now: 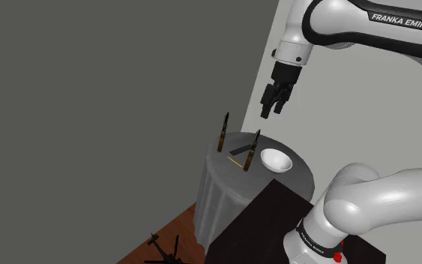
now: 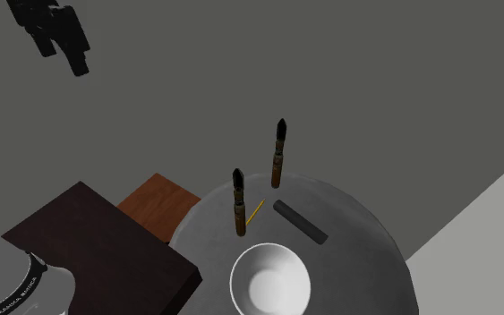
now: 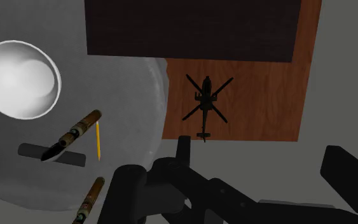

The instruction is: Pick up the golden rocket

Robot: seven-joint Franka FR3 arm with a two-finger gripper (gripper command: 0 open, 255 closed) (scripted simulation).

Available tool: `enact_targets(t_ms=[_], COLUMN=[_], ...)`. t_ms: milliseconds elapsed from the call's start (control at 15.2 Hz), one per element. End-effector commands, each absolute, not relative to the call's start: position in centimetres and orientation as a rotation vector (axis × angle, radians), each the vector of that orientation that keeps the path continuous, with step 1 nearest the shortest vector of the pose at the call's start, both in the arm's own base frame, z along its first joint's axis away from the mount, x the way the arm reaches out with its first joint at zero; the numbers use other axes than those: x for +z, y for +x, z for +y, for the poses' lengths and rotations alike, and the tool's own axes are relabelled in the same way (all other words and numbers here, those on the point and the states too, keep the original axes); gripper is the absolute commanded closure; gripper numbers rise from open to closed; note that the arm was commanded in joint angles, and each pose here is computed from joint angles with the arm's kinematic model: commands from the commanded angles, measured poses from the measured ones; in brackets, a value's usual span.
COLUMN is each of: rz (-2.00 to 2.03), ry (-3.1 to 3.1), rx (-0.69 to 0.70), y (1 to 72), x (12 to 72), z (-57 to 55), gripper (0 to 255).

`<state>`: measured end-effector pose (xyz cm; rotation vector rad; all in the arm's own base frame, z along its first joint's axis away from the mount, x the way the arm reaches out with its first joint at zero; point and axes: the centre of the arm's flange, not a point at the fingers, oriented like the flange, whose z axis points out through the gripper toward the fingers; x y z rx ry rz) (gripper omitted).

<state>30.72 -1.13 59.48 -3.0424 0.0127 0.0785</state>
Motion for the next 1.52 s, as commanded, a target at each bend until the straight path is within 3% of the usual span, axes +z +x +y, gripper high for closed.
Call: enact_targets(t_ms=[0,1452], rz=[0.013,-0.136], ry=[-3.042,-3.078], rx=[0.078,0.150], y=[30.7,51.6], x=[59.5,46.7], z=[-1.1,-16.9], gripper=[0,0])
